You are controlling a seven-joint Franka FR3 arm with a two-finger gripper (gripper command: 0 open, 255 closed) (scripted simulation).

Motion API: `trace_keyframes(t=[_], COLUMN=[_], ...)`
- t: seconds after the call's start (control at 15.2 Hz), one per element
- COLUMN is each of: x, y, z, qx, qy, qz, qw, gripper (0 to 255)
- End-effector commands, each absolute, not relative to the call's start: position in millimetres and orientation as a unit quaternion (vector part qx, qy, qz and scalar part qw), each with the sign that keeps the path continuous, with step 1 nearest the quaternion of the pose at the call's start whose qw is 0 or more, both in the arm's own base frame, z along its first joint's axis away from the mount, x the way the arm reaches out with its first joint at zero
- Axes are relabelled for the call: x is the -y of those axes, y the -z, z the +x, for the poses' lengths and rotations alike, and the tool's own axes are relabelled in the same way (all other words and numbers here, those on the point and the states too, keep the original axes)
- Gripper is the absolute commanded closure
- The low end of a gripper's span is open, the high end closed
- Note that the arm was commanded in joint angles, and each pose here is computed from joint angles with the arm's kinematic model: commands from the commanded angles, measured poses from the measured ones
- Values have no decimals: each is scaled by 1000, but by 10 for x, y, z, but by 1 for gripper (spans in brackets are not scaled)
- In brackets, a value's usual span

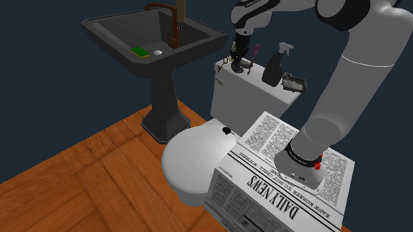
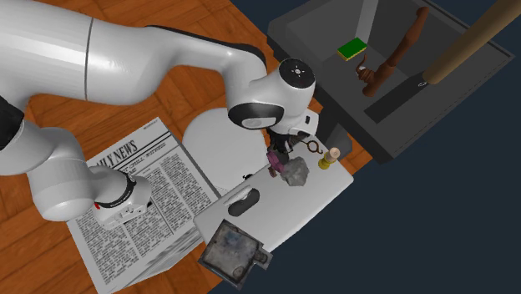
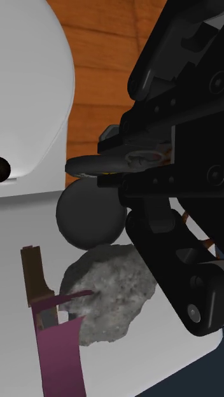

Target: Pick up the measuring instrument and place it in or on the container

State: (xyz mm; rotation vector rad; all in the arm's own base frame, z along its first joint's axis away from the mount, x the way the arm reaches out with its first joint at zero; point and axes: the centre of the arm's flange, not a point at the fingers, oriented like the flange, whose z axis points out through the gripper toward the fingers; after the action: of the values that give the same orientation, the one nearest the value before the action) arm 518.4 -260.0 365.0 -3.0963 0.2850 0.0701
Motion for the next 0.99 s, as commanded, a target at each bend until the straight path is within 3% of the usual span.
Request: trace_keyframes(t=[0.0, 0.92], x=[2599, 2599], y=[-3755, -4494], z=[5177, 5177], qx=[-92, -92], qy=[-23, -23], qz=[-995, -995], qw=[16, 16], gripper=[255, 255])
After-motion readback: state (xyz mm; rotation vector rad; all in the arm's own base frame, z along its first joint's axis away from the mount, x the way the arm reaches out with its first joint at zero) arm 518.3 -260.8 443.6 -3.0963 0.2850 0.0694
